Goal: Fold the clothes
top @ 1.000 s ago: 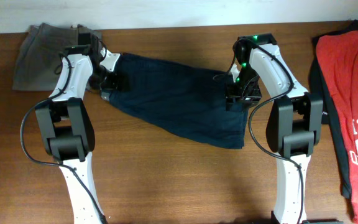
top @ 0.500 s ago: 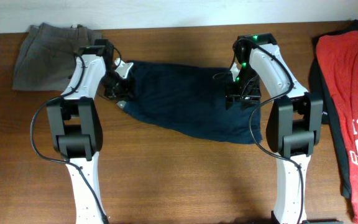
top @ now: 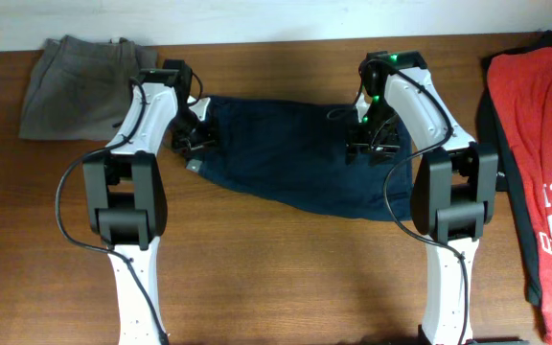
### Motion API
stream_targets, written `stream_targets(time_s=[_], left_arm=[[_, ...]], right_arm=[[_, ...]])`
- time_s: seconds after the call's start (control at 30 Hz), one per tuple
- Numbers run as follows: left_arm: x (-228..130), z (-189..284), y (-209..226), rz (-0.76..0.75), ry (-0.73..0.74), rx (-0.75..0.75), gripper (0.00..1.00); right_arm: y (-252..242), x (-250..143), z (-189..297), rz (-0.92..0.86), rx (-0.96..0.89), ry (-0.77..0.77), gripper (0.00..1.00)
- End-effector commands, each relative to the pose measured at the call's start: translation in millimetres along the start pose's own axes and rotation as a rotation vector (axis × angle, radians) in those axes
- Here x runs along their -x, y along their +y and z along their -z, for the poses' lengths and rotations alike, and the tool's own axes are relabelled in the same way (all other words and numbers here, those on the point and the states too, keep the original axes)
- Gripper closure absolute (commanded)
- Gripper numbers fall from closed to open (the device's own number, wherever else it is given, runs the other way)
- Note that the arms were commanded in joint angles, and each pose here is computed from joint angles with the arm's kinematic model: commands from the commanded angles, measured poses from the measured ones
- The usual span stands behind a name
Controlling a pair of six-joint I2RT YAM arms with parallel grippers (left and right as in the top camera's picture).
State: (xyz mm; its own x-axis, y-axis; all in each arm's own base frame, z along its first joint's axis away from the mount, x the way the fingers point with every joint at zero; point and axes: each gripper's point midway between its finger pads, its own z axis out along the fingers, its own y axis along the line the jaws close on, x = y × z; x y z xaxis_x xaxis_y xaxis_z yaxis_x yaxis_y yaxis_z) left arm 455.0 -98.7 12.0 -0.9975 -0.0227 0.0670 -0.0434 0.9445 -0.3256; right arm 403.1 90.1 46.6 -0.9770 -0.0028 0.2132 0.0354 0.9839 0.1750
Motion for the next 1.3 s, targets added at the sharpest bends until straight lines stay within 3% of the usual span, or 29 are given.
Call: stream_targets(time_s=[0.0, 0.23, 0.5, 0.67, 0.9, 1.03, 1.17, 1.27], left_arm=[[10, 19, 12, 0.045, -0.071, 0.064, 0.01], [23, 21, 15, 0.031, -0.122, 0.068, 0.01], [-2, 23, 8, 0.132, -0.035, 0.071, 0.01], [5, 54, 6, 0.114, -0.130, 0.156, 0.01], [2, 94, -8, 0.088, -0.211, 0.159, 0.01], [13, 102, 15, 0.093, -0.269, 0.281, 0.01], [35, 113, 29, -0.070, -0.337, 0.342, 0.08], [38, 116, 40, -0.056, -0.344, 0.322, 0.19]], right_arm=[[6, 0, -2, -0.004, 0.029, 0.004, 0.46], [6, 0, -2, -0.004, 0.029, 0.004, 0.45], [12, 3, -2, 0.000, 0.065, -0.009, 0.46], [15, 7, -2, -0.012, 0.078, -0.022, 0.46], [15, 8, -2, -0.014, 0.079, -0.026, 0.46], [17, 7, -2, -0.011, 0.078, -0.023, 0.46], [20, 6, -3, -0.001, 0.076, -0.021, 0.46], [23, 5, -4, 0.006, 0.074, -0.020, 0.46]])
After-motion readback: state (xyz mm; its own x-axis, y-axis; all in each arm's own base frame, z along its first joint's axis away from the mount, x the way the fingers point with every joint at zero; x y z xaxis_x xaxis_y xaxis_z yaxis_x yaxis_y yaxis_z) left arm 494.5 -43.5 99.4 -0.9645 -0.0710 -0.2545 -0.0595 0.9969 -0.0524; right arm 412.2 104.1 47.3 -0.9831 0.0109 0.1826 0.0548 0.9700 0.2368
